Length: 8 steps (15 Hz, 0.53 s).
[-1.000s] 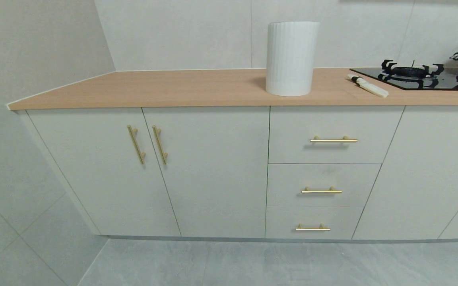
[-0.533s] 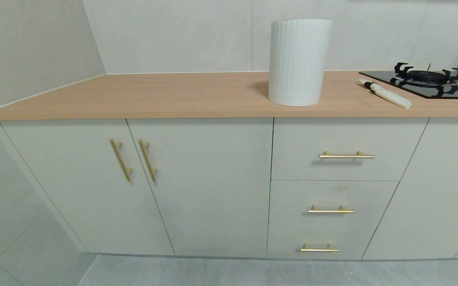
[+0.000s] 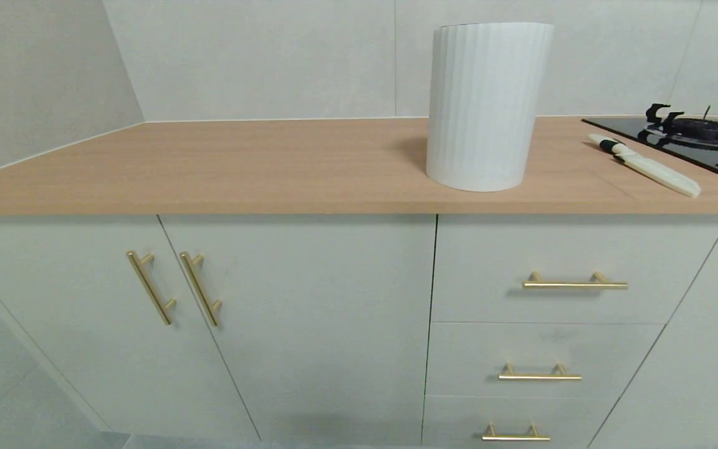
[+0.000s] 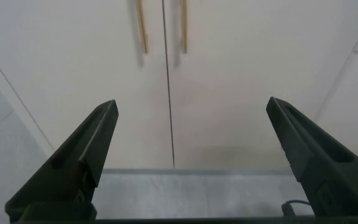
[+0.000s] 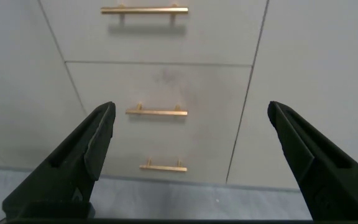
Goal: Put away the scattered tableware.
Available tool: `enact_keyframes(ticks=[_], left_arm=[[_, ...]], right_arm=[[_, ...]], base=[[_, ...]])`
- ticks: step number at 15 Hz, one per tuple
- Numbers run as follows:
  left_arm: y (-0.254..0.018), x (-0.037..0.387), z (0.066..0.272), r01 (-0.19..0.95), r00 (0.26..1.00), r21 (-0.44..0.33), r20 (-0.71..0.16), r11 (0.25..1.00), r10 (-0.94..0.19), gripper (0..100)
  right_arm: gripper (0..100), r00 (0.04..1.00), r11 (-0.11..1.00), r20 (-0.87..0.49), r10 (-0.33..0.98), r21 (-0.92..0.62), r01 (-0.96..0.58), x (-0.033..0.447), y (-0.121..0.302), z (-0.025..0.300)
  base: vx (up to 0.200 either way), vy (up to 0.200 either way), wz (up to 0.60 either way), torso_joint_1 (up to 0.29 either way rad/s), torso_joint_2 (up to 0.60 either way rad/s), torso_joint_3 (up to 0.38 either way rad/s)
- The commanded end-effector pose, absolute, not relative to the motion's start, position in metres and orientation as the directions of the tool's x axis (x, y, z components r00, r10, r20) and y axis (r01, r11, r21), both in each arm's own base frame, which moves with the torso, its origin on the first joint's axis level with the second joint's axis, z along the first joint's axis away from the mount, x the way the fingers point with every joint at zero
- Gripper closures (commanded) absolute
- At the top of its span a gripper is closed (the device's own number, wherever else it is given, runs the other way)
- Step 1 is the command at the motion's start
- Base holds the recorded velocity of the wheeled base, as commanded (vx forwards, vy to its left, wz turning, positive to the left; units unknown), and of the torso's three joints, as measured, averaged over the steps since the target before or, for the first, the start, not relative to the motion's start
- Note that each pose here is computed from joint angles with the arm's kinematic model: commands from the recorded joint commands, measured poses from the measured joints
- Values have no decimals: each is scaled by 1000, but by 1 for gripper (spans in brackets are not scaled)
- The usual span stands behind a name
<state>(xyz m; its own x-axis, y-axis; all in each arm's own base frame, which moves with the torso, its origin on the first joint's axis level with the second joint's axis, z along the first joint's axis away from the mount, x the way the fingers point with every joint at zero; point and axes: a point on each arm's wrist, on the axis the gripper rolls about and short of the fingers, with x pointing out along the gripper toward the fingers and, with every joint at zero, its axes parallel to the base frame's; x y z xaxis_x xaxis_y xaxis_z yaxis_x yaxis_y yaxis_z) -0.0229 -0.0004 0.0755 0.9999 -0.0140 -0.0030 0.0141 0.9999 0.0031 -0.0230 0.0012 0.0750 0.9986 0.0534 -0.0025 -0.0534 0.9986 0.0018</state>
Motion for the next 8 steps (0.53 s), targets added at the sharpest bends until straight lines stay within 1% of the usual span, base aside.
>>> enact_keyframes(ticks=[1, 8], left_arm=[[0, -23, 75, 12, 1000, 3, -3, 1000, -12, 0], [0, -23, 75, 12, 1000, 3, -3, 1000, -12, 0]], right_arm=[[0, 999, 999, -5, 54, 2, -54, -23, 1, 75], [0, 999, 999, -5, 54, 2, -54, -23, 1, 75]], base=[[0, 0, 0, 0, 0, 0], [0, 0, 0, 0, 0, 0]])
